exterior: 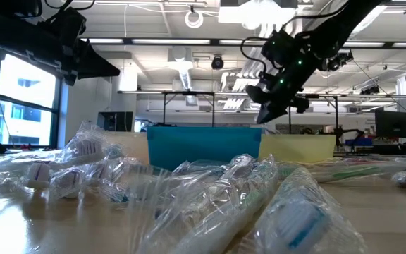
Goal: Pick & Place Toothbrushes
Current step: Put the violet toothbrush into the yellow bin
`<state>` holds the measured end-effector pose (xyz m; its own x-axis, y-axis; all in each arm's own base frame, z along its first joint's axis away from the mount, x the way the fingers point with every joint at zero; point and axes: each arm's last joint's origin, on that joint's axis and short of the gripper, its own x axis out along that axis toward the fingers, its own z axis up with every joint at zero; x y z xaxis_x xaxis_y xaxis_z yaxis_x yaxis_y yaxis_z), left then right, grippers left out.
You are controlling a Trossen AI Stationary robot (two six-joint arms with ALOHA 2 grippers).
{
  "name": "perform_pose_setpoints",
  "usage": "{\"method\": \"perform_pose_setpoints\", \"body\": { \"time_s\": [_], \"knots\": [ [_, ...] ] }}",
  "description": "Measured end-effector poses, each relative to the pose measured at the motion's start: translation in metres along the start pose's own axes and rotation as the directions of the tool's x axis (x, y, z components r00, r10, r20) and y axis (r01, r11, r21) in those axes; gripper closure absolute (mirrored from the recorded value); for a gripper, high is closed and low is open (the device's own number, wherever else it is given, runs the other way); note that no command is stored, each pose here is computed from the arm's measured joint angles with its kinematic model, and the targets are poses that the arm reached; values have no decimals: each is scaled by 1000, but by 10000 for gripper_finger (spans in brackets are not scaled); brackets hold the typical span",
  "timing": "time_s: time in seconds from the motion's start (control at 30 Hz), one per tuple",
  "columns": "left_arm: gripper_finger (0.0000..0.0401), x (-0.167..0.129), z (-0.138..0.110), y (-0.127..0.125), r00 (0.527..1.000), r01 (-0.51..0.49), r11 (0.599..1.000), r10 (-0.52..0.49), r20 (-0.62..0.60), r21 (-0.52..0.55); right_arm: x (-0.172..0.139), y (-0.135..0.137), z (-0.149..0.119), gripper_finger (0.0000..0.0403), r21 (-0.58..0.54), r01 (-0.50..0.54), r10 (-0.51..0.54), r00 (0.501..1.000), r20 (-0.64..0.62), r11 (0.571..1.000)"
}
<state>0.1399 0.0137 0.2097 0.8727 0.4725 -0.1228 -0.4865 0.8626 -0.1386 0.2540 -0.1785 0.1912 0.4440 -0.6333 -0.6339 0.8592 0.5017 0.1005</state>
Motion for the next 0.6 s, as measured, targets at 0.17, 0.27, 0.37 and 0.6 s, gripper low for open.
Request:
{"method": "perform_pose_setpoints", "body": {
  "time_s": [0.17,0.27,0.37,0.6],
  "knots": [
    [401,0,0,0,1000,0,1000,0,0,0,8,0,-7,390,-12,14,-15,999,-39,1000],
    [401,0,0,0,1000,0,1000,0,0,0,9,-2,-9,390,-19,25,-27,998,-65,999],
    [401,0,0,0,1000,0,1000,0,0,0,9,-3,-9,390,-18,26,-27,997,-68,999],
    [401,0,0,0,1000,0,1000,0,0,0,10,-8,-8,380,-4,16,-16,997,-77,1000]
  ]
}}
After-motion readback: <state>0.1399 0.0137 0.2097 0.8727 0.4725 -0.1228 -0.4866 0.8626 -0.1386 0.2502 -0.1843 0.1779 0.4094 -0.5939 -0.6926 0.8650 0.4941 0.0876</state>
